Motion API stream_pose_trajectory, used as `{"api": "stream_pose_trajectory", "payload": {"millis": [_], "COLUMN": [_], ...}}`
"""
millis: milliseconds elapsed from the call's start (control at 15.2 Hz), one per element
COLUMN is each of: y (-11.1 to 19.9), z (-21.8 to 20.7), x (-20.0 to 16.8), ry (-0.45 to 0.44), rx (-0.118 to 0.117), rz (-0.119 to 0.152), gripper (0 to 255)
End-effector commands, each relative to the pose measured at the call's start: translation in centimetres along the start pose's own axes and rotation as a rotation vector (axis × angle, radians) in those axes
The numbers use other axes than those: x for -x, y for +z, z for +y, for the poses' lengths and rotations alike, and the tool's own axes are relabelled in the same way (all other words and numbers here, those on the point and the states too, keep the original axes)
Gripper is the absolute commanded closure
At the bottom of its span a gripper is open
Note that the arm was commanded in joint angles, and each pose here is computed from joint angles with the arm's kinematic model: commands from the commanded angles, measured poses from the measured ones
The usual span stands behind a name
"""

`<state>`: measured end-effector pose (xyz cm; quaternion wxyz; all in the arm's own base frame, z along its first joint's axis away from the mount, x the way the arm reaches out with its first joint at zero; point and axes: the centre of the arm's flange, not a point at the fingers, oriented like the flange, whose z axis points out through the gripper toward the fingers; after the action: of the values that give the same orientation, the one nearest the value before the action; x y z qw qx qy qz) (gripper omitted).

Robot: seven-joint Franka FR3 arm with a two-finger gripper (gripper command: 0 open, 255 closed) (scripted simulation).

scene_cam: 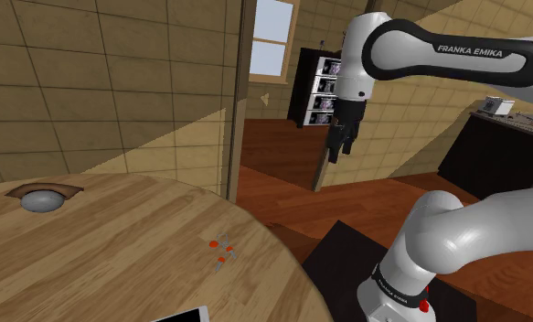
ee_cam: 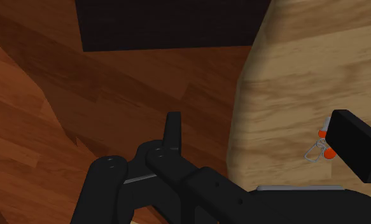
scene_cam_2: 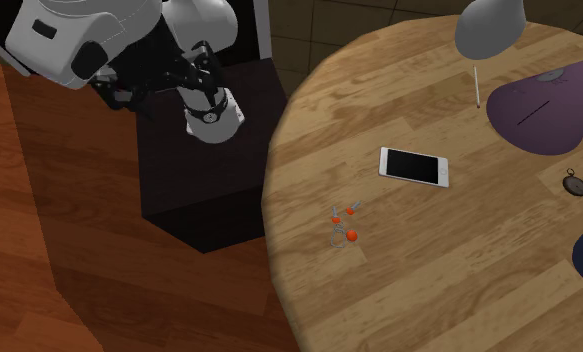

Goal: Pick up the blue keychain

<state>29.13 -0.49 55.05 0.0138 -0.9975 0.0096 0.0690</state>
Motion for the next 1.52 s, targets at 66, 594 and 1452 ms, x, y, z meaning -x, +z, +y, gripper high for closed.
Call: {"api": "stream_pose_trajectory", "payload": {"millis": [66, 594, 1452], "y": [0.9, 8.1, 19.1], "z": [-0.8, -7.2, -17.5], "x": [-0.4, -3.8, -10.7], "ry": [0.004, 0.036, 0.088], "rx": [-0.001, -0.007, -0.016], "rz": [0.007, 0.062, 0.153], "gripper": [0, 0, 0]}}
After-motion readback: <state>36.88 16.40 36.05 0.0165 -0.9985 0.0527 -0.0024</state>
